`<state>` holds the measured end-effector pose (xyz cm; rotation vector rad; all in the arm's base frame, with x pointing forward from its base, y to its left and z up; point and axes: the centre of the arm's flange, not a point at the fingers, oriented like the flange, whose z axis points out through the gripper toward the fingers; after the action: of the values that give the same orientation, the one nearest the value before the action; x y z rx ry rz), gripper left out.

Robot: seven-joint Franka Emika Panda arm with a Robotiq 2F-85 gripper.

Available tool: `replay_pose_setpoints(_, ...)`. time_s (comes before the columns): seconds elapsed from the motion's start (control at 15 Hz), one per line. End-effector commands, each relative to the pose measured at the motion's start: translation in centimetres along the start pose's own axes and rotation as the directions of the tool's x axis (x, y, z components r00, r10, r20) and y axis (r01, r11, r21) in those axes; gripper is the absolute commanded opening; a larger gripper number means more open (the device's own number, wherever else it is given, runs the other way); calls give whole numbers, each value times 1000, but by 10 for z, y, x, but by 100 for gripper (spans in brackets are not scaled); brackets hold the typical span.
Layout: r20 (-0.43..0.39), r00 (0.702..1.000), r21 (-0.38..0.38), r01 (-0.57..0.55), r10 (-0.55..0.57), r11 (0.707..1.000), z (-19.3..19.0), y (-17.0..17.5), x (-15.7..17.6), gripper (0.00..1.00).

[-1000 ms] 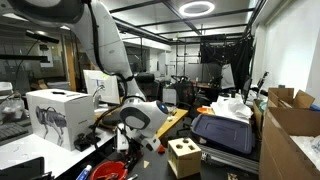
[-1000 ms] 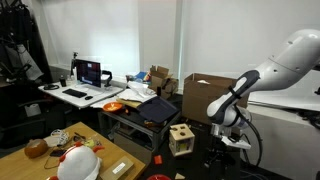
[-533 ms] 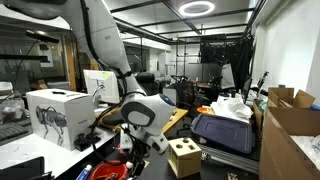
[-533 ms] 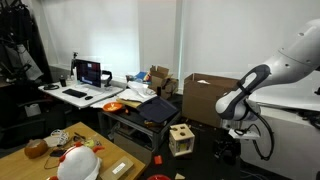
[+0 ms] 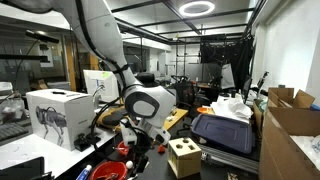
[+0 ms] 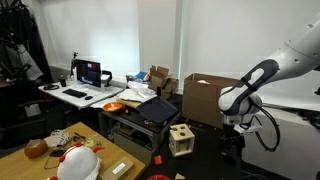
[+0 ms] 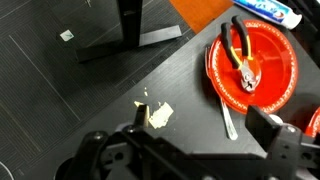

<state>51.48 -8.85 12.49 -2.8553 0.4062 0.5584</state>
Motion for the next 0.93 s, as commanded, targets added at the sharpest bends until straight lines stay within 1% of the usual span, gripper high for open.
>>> replay_pose_setpoints(0.0, 68, 994, -33, 88, -86, 996, -35, -11, -25, 100)
replay_pose_setpoints(0.2, 109, 983, -56, 156, -149, 986, -56, -21, -39, 100)
replay_pose_setpoints(0.33, 113, 979, -71, 177, -168, 982, -68, -28, -45, 100)
replay_pose_setpoints(0.67, 59, 976, -110, 216, -211, 970, -92, -42, -54, 100)
replay_pose_setpoints(0.8, 34, 974, -109, 226, -223, 968, -94, -46, -51, 100)
replay_pose_setpoints(0.87, 32, 982, -103, 189, -187, 976, -86, -45, -44, 100)
